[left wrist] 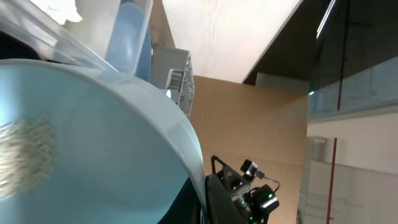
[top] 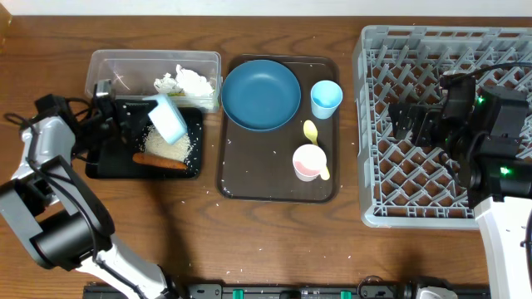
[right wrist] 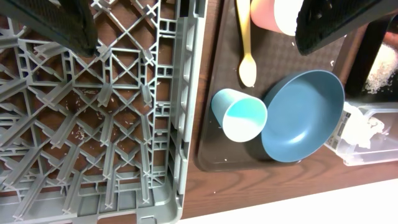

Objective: Sort waste into correct bins and load items into the dishwasher rack
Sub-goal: 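Carry rice bowl over black tray and tip rice out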

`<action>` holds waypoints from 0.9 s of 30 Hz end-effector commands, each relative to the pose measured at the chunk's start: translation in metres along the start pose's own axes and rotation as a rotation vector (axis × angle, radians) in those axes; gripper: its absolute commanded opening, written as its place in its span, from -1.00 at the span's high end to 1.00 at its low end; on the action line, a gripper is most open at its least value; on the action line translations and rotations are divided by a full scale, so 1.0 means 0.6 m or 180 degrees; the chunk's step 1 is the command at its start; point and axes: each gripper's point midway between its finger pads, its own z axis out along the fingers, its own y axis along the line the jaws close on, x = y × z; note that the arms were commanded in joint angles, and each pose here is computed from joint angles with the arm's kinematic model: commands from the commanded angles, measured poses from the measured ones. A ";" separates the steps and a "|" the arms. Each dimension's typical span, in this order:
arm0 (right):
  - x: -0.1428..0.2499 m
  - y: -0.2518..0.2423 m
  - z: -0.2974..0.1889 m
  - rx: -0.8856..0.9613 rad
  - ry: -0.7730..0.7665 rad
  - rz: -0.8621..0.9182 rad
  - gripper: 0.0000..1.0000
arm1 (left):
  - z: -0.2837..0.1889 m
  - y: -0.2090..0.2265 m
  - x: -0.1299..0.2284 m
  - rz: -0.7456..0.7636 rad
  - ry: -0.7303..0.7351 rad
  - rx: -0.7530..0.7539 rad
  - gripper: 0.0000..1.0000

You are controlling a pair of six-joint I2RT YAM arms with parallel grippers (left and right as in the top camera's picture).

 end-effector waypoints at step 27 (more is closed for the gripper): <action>-0.015 0.004 -0.006 -0.0009 -0.0075 -0.0045 -0.98 | -0.012 -0.036 0.011 -0.0228 -0.0037 0.0099 0.88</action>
